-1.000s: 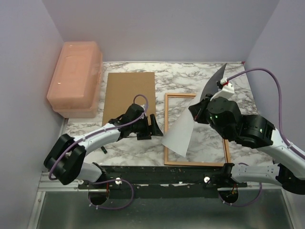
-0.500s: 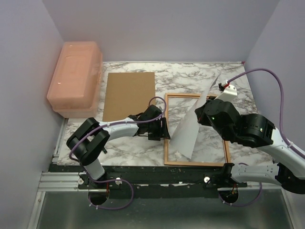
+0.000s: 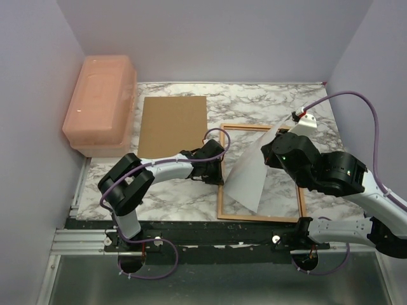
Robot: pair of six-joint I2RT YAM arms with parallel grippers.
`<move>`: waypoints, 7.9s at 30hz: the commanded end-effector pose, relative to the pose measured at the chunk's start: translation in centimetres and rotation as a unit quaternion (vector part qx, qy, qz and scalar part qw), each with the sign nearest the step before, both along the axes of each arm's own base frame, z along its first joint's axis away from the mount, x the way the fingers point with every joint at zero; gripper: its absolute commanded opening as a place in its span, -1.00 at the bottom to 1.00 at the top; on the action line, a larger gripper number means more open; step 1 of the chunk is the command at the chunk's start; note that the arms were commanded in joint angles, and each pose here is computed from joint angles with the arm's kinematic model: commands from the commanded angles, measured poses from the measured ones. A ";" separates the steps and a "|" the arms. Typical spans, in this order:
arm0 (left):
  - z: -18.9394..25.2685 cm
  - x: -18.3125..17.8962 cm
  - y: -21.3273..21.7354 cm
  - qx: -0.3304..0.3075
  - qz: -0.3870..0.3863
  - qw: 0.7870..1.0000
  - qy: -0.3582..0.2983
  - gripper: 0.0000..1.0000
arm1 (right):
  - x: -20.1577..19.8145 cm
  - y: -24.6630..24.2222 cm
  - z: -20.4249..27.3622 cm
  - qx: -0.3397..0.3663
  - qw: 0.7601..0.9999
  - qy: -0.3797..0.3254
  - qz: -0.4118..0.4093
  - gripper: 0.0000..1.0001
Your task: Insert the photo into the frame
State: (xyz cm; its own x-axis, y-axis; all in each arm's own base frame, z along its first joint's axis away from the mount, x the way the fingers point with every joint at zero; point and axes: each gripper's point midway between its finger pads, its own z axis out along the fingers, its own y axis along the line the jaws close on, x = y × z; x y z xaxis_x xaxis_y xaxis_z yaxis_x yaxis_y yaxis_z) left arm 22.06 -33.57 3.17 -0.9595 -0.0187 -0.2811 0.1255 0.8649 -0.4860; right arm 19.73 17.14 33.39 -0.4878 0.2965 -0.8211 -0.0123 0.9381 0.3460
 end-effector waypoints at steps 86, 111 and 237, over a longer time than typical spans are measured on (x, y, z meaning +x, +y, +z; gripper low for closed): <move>21.6 1.0 18.7 -0.081 0.144 0.955 -0.245 0.79 | 4.6 3.6 -23.5 0.000 0.964 0.241 0.111 -0.99; 22.3 1.0 17.3 -0.107 0.121 0.960 -0.231 0.79 | 7.4 0.4 -24.2 -0.066 0.963 0.252 0.067 -0.99; 2.9 2.8 1.2 -0.100 0.070 0.992 0.015 -0.69 | 3.9 -1.4 -20.8 -0.003 0.973 0.230 0.036 1.00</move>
